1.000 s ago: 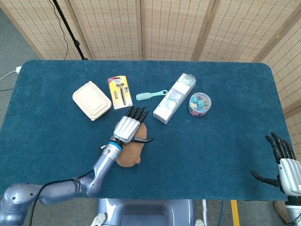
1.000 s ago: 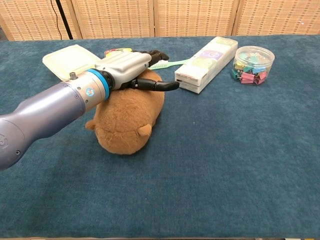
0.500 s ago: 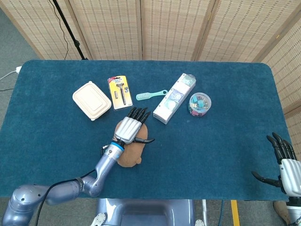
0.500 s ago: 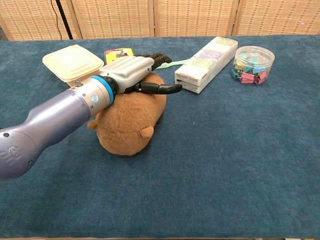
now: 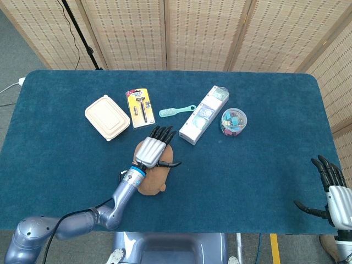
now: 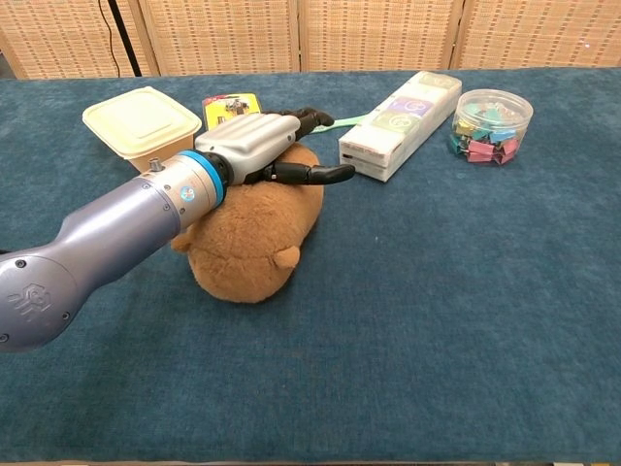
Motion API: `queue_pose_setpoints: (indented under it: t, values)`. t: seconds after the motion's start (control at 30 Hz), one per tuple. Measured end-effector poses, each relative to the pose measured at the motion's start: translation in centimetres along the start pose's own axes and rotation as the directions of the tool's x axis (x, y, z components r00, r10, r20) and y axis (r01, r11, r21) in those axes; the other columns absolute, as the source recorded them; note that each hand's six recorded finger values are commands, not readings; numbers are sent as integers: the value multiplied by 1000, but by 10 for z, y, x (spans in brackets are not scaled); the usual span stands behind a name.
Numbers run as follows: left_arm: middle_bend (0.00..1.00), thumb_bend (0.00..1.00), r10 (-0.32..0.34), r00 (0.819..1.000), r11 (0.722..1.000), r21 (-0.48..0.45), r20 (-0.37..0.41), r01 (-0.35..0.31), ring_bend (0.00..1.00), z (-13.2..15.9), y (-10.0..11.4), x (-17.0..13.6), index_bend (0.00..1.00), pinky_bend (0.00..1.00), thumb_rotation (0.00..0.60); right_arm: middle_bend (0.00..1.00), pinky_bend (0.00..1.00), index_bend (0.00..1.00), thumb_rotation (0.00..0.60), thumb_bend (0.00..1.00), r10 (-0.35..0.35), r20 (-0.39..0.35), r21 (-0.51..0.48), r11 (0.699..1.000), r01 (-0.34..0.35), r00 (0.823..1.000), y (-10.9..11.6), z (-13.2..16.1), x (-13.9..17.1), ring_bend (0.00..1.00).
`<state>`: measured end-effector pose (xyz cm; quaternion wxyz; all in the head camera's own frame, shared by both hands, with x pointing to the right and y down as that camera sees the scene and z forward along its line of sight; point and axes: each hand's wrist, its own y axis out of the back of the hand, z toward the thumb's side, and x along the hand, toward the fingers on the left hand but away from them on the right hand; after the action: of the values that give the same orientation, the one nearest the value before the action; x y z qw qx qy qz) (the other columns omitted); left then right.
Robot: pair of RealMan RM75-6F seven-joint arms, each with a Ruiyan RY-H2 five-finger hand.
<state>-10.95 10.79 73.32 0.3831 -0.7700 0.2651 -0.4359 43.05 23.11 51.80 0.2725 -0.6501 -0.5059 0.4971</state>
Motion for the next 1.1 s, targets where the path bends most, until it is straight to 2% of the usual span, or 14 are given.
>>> queue_pose_setpoints:
  t: [0.63, 0.93, 1.1]
  values:
    - [0, 0, 0, 1000, 1000, -10, -16, 0, 0, -3, 4, -1, 0, 0, 9, 0, 0, 0, 600, 0, -3, 3, -1, 1000, 3, 1000, 2, -1, 0, 0]
    - [0, 0, 50, 999, 998, -38, 7, -50, 0, 3, 29, -6, 0, 0, 8, 0, 0, 0, 600, 0, -5, 1, -4, 1000, 5, 1000, 2, -1, 0, 0]
    - [0, 0, 94, 995, 994, -53, 27, -92, 0, 7, 53, -14, 0, 0, 8, 0, 0, 0, 600, 0, -3, -3, -4, 1000, 3, 1000, 2, 0, 1, 0]
